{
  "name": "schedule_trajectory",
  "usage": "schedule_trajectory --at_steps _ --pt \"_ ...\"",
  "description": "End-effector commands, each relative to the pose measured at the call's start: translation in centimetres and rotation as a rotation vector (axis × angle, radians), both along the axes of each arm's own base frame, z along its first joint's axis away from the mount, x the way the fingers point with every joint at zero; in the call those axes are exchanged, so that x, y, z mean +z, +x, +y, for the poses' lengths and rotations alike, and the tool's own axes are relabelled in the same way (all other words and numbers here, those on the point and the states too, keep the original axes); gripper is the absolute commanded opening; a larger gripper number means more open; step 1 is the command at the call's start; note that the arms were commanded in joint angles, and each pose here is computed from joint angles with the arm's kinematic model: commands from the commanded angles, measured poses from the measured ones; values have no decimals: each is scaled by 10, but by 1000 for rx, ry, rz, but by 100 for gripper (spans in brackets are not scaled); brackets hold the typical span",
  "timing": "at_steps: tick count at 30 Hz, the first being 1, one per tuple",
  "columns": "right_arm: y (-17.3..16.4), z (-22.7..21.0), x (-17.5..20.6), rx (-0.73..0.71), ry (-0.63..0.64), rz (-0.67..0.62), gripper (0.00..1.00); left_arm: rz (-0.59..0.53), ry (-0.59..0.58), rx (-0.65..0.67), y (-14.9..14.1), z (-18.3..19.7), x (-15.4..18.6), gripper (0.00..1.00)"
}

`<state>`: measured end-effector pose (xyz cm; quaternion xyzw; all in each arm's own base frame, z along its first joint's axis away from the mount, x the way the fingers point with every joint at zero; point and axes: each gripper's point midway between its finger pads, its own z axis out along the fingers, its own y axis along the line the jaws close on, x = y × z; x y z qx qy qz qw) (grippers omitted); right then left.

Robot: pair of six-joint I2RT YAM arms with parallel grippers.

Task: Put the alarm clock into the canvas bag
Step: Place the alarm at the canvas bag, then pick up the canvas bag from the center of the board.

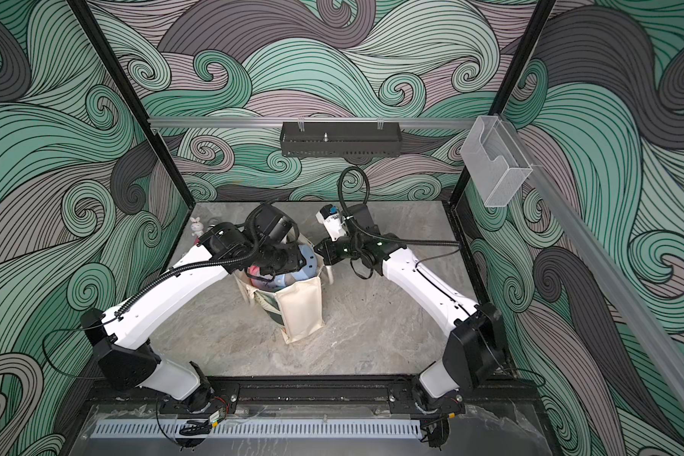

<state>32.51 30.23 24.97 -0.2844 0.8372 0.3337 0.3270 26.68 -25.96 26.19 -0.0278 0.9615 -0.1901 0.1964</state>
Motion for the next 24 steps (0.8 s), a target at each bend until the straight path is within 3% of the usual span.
schedule_trajectory --at_steps 1,4,8,12,18,24 --pt "-4 1 19 4 36 -34 0 87 114 -29 -20 18 -25 6" --pt "-3 1 18 3 33 -32 0 95 104 -70 -24 15 -30 11" --pt "-3 1 18 -1 27 -35 0 31 66 -109 -17 7 -9 57" --pt "-2 -1 16 1 7 -40 5 -120 5 -145 -7 3 33 96" --pt "1 1 15 8 -9 -41 29 -319 61 -98 -7 46 94 99" --pt "9 14 10 37 -36 -36 43 -306 123 100 -10 122 82 98"
